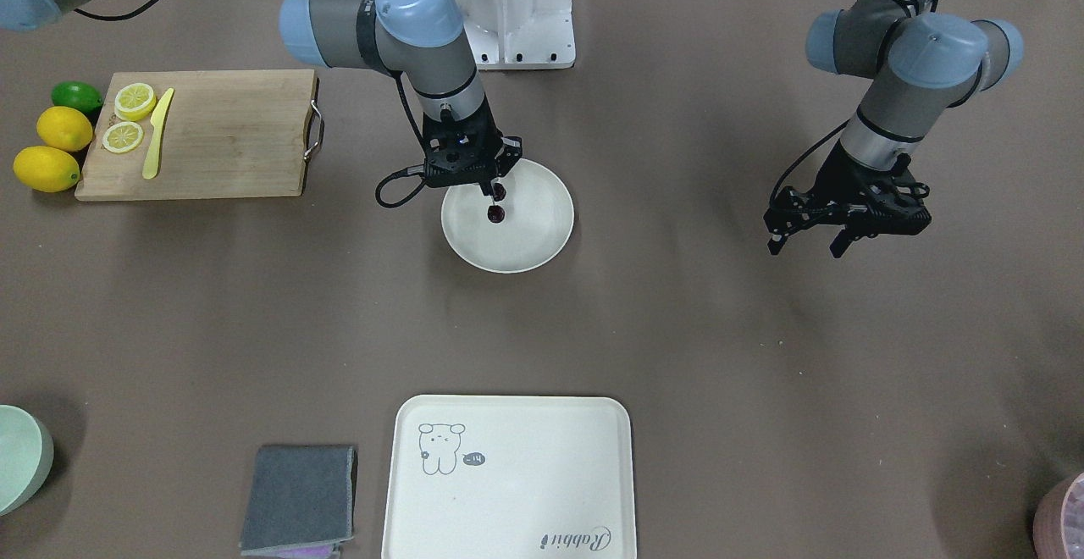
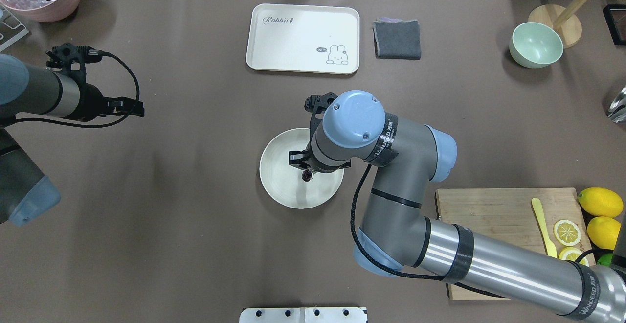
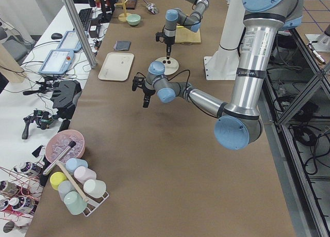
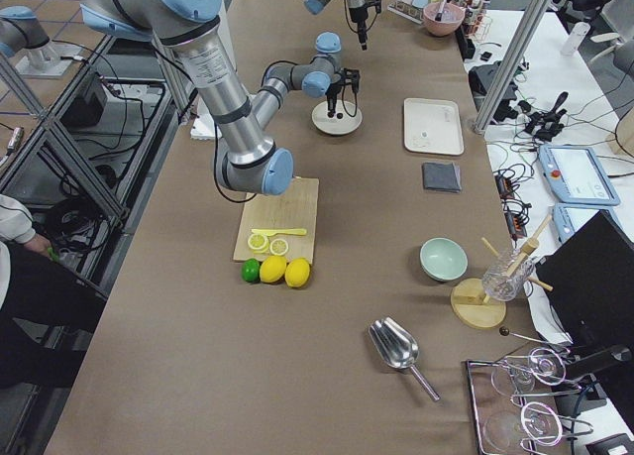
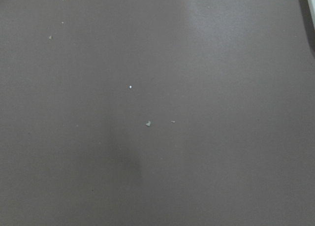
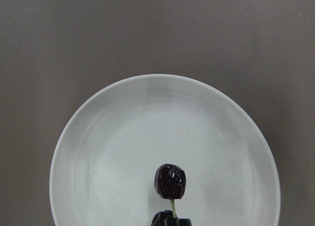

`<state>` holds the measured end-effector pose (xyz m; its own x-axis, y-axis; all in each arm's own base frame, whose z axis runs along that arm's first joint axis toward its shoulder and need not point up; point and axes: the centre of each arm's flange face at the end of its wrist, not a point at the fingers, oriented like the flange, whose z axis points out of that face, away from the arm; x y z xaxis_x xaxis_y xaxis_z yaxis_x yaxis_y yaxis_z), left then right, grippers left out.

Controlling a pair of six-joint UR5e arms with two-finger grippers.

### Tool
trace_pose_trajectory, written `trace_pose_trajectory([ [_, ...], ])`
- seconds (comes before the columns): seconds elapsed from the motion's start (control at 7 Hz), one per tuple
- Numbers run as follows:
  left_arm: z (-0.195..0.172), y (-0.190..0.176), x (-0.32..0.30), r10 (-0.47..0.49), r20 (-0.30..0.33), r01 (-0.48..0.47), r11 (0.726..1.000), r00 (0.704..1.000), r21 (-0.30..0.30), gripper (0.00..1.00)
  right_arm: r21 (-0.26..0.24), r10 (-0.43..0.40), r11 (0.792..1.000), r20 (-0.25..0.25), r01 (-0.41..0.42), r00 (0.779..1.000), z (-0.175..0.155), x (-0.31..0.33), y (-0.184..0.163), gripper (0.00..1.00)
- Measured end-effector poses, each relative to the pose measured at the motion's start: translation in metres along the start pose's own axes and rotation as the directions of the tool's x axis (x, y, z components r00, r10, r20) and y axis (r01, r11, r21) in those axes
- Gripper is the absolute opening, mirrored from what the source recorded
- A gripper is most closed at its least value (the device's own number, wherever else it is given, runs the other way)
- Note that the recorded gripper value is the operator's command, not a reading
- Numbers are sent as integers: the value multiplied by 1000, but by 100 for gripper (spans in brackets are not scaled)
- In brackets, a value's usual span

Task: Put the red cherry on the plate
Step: 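Lower the cherries onto the plate and open the right gripper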

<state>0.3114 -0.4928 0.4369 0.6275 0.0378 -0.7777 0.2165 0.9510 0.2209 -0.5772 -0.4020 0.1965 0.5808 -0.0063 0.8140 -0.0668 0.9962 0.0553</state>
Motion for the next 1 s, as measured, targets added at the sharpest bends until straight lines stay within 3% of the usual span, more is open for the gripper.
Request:
trace_pose_trajectory([
  [0.57, 0, 2, -4, -3, 5, 3, 1000, 1000, -3, 98, 12, 43, 999, -14, -43, 999, 15, -8, 10, 100],
  [1.0, 0, 5, -14, 14, 18, -14, 1000, 1000, -8, 98, 22, 63, 998, 23, -63, 998, -19, -1, -16, 100],
])
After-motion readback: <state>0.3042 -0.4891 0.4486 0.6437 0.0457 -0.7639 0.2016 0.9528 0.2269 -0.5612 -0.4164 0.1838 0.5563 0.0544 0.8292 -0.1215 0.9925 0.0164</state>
